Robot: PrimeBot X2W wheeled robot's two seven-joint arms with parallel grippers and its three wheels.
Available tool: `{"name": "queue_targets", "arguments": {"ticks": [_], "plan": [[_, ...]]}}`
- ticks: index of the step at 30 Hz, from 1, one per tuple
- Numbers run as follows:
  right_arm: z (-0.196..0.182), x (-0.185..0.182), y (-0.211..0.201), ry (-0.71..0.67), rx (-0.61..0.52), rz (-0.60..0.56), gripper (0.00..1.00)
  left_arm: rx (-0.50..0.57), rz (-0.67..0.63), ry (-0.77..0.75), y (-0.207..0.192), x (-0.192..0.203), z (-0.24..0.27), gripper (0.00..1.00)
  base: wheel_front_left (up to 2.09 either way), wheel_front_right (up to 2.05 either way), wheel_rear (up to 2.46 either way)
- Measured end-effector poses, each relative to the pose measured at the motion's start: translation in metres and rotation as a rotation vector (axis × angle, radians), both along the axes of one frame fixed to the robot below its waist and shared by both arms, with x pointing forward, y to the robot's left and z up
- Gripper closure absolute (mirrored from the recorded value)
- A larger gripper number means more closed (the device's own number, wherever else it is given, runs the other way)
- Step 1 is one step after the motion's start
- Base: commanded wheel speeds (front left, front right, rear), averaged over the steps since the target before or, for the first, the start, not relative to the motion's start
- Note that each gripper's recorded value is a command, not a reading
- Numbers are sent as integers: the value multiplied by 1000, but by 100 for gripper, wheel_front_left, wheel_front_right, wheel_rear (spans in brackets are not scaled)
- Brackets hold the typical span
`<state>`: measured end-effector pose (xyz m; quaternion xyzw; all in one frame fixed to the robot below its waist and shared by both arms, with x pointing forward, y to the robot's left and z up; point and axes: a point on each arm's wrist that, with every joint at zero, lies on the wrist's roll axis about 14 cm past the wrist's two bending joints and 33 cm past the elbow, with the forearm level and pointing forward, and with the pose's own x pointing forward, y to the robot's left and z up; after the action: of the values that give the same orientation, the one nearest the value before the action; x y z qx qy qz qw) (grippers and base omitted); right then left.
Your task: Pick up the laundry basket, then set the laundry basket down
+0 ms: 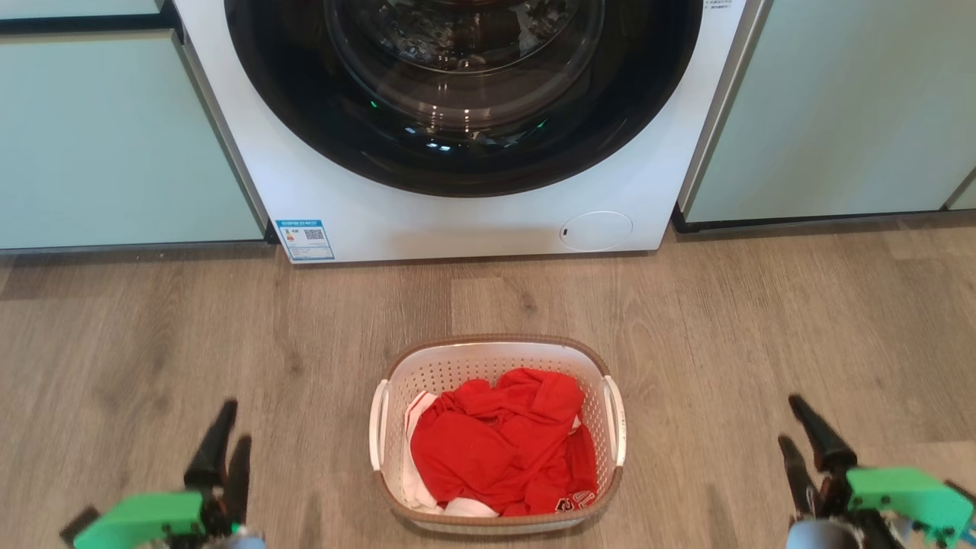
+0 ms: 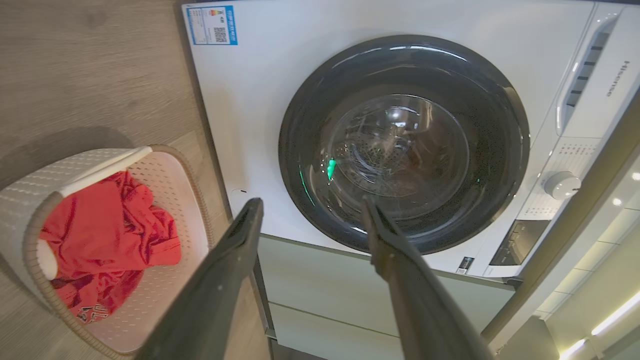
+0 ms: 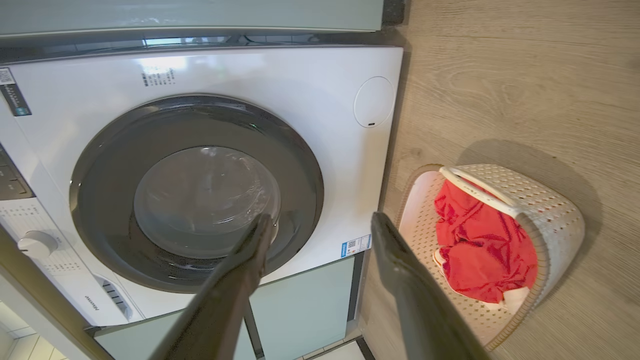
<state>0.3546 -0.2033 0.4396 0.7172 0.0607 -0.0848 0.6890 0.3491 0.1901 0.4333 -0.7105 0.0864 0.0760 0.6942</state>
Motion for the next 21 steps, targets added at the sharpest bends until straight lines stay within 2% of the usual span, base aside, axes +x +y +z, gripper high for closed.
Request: {"name": "queue_targets", "arguments": {"ticks": [3, 10, 21], "plan": [[-15, -12, 0, 49, 3, -2, 0, -7, 8, 59, -1, -15, -18, 0, 0, 0, 0], [-12, -9, 5, 40, -14, 4, 0, 8, 12, 35, -1, -11, -11, 0, 0, 0, 0], [-4, -6, 6, 21, -120, 19, 0, 107, -6, -1, -4, -5, 2, 0, 0, 0, 0]]}}
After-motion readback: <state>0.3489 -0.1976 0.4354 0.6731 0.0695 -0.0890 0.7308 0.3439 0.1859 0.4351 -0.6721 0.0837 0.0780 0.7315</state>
